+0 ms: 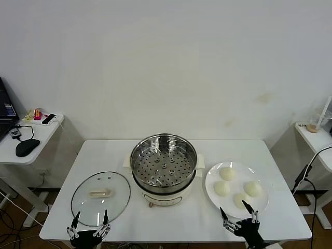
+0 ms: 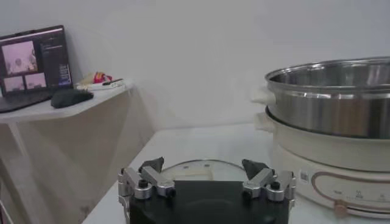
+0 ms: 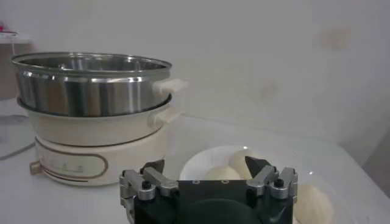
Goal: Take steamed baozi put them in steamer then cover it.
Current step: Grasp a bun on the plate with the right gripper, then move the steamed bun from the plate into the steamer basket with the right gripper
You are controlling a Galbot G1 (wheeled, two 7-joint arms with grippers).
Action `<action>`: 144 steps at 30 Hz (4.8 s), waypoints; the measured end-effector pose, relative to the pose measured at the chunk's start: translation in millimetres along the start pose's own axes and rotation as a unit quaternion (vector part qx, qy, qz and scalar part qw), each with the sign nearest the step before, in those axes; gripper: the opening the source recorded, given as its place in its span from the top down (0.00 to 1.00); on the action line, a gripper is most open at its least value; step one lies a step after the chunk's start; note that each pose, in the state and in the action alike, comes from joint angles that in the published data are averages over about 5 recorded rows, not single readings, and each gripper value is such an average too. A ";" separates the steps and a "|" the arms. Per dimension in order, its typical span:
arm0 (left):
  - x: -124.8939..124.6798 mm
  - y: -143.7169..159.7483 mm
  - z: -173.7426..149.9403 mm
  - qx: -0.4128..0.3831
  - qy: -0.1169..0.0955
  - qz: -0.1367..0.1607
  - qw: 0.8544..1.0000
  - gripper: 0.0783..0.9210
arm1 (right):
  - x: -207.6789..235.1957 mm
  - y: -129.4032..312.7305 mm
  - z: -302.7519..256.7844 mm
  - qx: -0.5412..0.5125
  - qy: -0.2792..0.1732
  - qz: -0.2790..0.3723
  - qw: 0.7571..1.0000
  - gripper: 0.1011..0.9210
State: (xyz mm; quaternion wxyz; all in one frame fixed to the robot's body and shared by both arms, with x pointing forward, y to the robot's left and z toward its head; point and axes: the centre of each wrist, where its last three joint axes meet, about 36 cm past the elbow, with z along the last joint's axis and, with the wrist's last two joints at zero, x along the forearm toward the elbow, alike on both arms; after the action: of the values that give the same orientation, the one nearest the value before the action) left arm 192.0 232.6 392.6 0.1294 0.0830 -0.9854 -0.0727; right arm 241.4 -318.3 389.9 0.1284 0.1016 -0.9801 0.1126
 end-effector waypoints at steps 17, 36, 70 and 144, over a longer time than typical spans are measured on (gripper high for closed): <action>-23.4 10.9 -3.8 -0.054 -0.035 0.026 0.998 0.12 | -89.5 -122.7 -61.1 0.285 0.053 -0.055 0.956 0.12; -32.6 29.8 -7.4 -0.110 -0.064 0.014 0.992 0.12 | -261.6 -171.9 -160.8 0.534 0.158 -0.284 0.780 0.12; -42.4 51.6 -11.4 -0.149 -0.071 -0.010 0.986 0.12 | -370.1 -123.0 -139.8 0.568 0.286 -0.390 0.666 0.34; -61.9 74.0 -2.7 -0.152 -0.060 -0.023 0.986 0.12 | -430.2 101.2 -354.3 0.790 -0.020 -0.471 0.393 0.42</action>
State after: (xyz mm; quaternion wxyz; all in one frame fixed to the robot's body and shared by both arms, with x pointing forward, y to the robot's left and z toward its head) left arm 241.0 315.8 392.3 0.0790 0.0806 -0.9668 -0.2294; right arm 706.5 -61.1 585.8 0.0036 0.6049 -0.2506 0.7559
